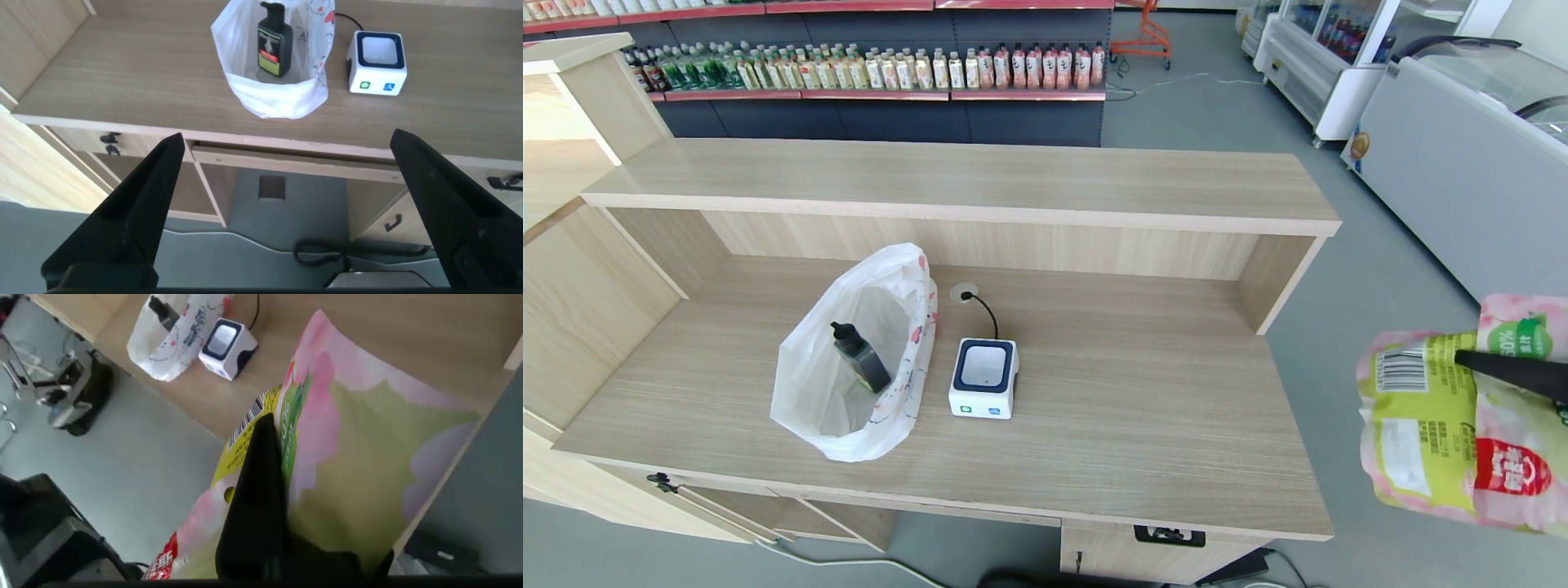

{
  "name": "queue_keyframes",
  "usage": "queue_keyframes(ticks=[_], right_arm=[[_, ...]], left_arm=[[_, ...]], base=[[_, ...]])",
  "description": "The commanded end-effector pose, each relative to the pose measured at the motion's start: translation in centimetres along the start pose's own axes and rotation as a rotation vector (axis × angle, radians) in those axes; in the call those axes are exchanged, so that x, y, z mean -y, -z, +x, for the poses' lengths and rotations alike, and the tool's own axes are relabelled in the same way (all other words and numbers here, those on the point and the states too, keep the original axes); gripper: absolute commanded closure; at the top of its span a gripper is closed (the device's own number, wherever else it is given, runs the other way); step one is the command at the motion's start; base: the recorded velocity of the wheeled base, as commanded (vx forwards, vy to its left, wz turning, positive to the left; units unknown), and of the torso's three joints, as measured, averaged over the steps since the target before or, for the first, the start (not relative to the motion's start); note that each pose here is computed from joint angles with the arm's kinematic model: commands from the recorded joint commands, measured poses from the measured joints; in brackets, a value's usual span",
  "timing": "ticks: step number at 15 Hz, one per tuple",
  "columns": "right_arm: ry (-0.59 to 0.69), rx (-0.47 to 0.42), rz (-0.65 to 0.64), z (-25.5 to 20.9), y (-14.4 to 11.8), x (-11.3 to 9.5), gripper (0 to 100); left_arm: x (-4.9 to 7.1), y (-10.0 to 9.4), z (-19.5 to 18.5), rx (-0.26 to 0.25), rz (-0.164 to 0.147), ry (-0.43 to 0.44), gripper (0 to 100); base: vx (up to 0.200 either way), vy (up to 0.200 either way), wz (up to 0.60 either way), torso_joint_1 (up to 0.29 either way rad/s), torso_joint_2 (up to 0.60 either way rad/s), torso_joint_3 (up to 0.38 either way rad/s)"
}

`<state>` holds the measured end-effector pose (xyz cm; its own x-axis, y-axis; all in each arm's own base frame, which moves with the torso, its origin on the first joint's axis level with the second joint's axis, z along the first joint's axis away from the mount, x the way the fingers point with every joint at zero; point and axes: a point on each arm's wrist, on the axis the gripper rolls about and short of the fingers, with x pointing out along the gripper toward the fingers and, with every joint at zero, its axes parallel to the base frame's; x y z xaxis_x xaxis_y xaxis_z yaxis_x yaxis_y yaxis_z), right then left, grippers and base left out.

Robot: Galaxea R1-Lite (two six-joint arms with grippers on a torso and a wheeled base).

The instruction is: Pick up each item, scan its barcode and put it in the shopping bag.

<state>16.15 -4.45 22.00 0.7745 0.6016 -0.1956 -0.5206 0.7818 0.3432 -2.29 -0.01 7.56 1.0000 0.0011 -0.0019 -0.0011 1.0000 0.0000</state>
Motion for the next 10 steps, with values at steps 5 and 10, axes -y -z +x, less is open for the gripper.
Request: queue_keyframes(ticks=[5,10], right_arm=[[0.429,-0.002,0.964,9.3,-5.4,-6.2,100],[0.472,-0.162,1.152,14.5,-5.0,-7.8,100]], left_arm=[[0.0,0.0,0.0,0.0,0.0,0.0,0],[0.0,0.0,0.0,0.0,0.0,0.0,0]], base=[[0.0,0.0,0.0,0.0,0.0,0.0],[0.0,0.0,0.0,0.0,0.0,0.0]])
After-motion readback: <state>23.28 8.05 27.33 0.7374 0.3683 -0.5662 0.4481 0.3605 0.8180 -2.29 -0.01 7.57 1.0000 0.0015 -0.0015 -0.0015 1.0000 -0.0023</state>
